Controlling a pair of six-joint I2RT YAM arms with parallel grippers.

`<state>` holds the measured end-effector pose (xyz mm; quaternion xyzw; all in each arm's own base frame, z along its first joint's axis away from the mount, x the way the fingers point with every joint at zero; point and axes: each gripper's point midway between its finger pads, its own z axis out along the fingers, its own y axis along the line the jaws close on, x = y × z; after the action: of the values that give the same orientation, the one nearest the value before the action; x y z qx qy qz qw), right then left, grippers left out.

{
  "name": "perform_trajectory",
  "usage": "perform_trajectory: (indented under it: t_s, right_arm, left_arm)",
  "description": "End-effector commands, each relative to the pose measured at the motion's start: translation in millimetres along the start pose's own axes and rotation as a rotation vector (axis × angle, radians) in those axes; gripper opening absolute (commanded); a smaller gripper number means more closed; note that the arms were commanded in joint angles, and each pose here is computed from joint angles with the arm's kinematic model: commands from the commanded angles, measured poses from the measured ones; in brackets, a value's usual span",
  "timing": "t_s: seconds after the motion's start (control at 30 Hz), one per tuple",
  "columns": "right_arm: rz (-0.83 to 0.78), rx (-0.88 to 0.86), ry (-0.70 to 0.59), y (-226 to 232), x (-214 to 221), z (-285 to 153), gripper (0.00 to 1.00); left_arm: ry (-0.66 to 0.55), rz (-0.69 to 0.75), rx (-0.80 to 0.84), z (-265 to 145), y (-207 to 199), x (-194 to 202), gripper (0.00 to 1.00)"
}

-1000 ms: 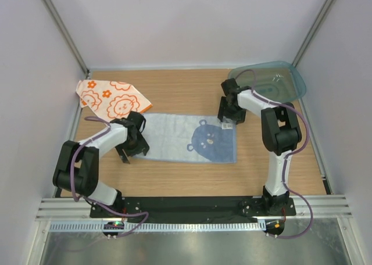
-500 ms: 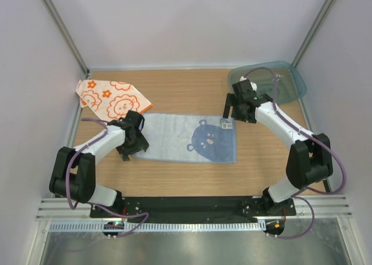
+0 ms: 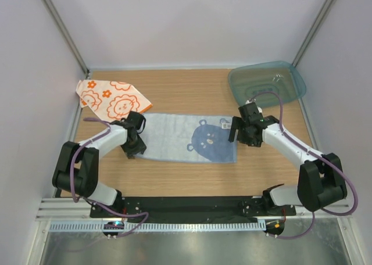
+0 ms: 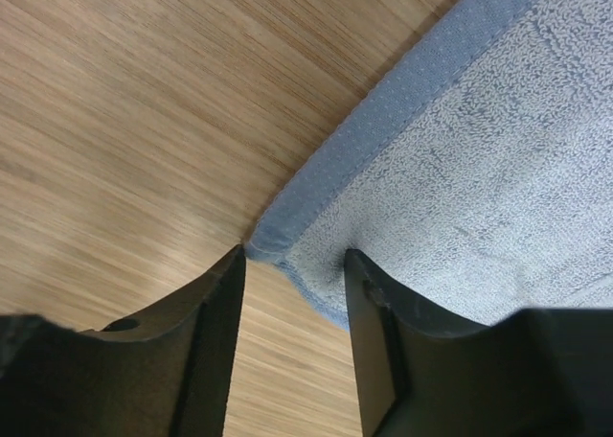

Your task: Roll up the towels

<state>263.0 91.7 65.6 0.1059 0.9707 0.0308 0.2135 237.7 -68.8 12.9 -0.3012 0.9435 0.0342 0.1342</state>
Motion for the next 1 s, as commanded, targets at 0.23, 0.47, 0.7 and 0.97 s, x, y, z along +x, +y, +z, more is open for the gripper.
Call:
perform_trajectory:
  t_s: [0.23,0.47,0.7,0.97]
  right_arm:
    - [0.05,-0.011,0.041,-1,21,14,0.77]
    - [0.072,-0.038,0.064,2,40,15,0.69]
    - [0.062,-0.037,0.081,9,60,16,0.63]
    - [0.046,-0.016,0.091,14,73,23,0.37]
  left_arm:
    - [-0.027,-0.015,0.007,6,1,0,0.24]
    - [-0.021,-0.01,0.011,6,3,3,0.22]
    - [-0.014,-0.012,0.02,7,2,5,0.21]
    - [-0.014,-0.005,0.025,7,2,6,0.19]
